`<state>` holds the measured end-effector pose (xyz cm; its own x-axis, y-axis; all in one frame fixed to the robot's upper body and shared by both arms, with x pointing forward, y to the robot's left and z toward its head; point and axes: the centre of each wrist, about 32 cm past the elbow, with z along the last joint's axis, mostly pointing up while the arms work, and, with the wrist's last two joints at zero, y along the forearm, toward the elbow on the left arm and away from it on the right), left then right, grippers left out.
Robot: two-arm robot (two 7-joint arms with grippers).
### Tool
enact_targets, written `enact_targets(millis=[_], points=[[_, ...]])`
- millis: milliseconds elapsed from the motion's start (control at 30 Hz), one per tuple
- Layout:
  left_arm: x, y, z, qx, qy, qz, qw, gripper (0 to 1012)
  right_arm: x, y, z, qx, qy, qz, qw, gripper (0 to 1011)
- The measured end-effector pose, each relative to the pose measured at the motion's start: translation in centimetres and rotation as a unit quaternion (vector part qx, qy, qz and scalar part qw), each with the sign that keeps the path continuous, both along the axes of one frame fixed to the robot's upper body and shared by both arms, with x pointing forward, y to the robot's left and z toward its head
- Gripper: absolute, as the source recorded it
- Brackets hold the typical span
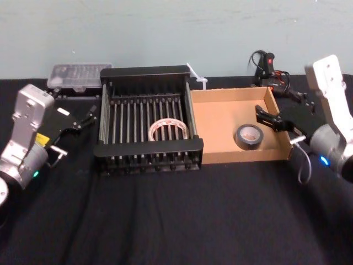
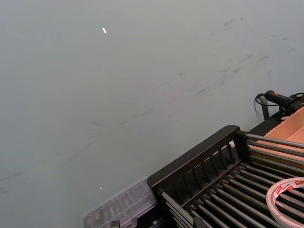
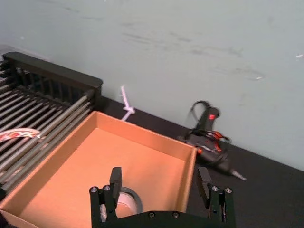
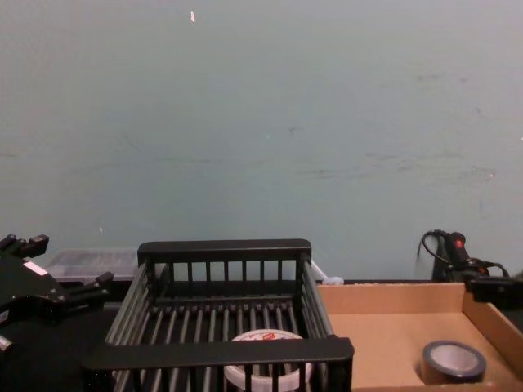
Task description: Pick up the white tape and place it into the black box , Pick up the silver tape and place it into the brown box.
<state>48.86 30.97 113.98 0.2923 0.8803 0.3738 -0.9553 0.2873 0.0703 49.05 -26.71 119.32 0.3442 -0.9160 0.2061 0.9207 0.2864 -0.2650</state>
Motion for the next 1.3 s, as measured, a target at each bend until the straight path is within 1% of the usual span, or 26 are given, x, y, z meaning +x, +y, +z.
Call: enact_targets(millis=[33,100,133,233,267,333,467,567,767,1300], points=[[0.0,0.0,0.0,0.0,0.0,0.0,1.0,1001,-0.5,-0.1,-0.5,-0.003,-0.011,-0.006,0.9999,1002],[0.0,0.0,0.0,0.0,0.0,0.0,1.0,1001,-0.9,-0.1,-0.9,-0.006,-0.021,-0.013,0.9997,1002],[0.0,0.0,0.0,0.0,0.0,0.0,1.0,1001,-1.3,-0.3,-1.4,-0.009,-0.029,-0.019,0.9994,1002],[0.0,0.0,0.0,0.0,0.0,0.0,1.0,1001,-2.0,-0.4,-2.1,-0.017,-0.041,-0.029,0.9986,1002],[0.0,0.0,0.0,0.0,0.0,0.0,1.0,1001,-2.3,-0.5,-2.6,-0.022,-0.049,-0.035,0.9979,1002],[0.0,0.0,0.0,0.0,0.0,0.0,1.0,1001,-2.8,-0.7,-3.1,-0.027,-0.054,-0.043,0.9973,1002],[0.0,0.0,0.0,0.0,0.0,0.0,1.0,1002,-3.3,-0.9,-3.8,-0.031,-0.058,-0.054,0.9964,1002],[0.0,0.0,0.0,0.0,0.0,0.0,1.0,1001,-3.6,-1.0,-4.1,-0.032,-0.057,-0.062,0.9959,1002],[0.0,0.0,0.0,0.0,0.0,0.0,1.0,1001,-3.7,-1.1,-4.2,-0.03,-0.055,-0.073,0.9954,1002],[0.0,0.0,0.0,0.0,0.0,0.0,1.0,1001,-3.7,-1.1,-4.2,-0.031,-0.056,-0.071,0.9954,1002]])
